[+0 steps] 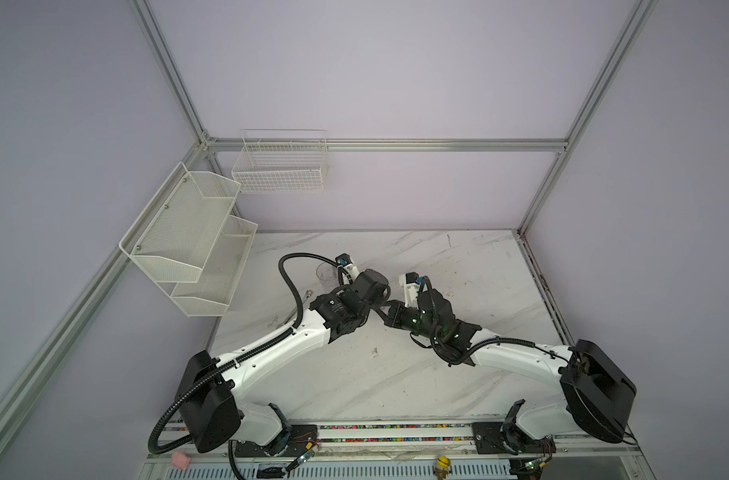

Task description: Unlock with the key

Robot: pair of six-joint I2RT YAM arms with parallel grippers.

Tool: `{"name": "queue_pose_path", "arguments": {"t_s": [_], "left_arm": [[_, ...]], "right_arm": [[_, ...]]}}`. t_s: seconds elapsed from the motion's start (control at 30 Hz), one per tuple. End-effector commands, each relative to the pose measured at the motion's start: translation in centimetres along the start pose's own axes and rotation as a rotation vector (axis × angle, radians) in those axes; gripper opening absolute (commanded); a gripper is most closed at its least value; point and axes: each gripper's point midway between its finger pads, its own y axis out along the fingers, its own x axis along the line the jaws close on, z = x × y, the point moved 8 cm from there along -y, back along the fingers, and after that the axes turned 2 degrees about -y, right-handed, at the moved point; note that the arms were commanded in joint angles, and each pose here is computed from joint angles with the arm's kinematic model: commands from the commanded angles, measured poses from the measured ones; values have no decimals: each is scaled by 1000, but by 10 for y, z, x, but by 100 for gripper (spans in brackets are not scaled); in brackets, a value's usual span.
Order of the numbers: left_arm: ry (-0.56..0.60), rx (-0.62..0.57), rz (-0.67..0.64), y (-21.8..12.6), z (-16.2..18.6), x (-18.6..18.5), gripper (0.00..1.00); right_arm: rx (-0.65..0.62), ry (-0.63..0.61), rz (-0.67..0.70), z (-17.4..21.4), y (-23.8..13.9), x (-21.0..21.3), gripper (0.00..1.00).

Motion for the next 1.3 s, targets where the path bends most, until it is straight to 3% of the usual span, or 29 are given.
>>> {"name": "queue_pose_path", "arguments": {"t_s": [0.0, 0.5, 0.87, 1.27], "left_arm": [[2, -15, 45, -14, -13, -16, 0], [17, -2, 24, -4, -7, -18, 0], [-5, 21, 47, -9, -5, -17, 0], [34, -55, 2, -27, -4, -8, 0]], "right_arm": [[-105, -15, -14, -21, -7, 17, 0], [-89, -11, -53, -19, 2, 25, 0], [-84, 38, 37, -12, 6, 3, 0], [-152, 66, -21, -33, -10, 25, 0]]}}
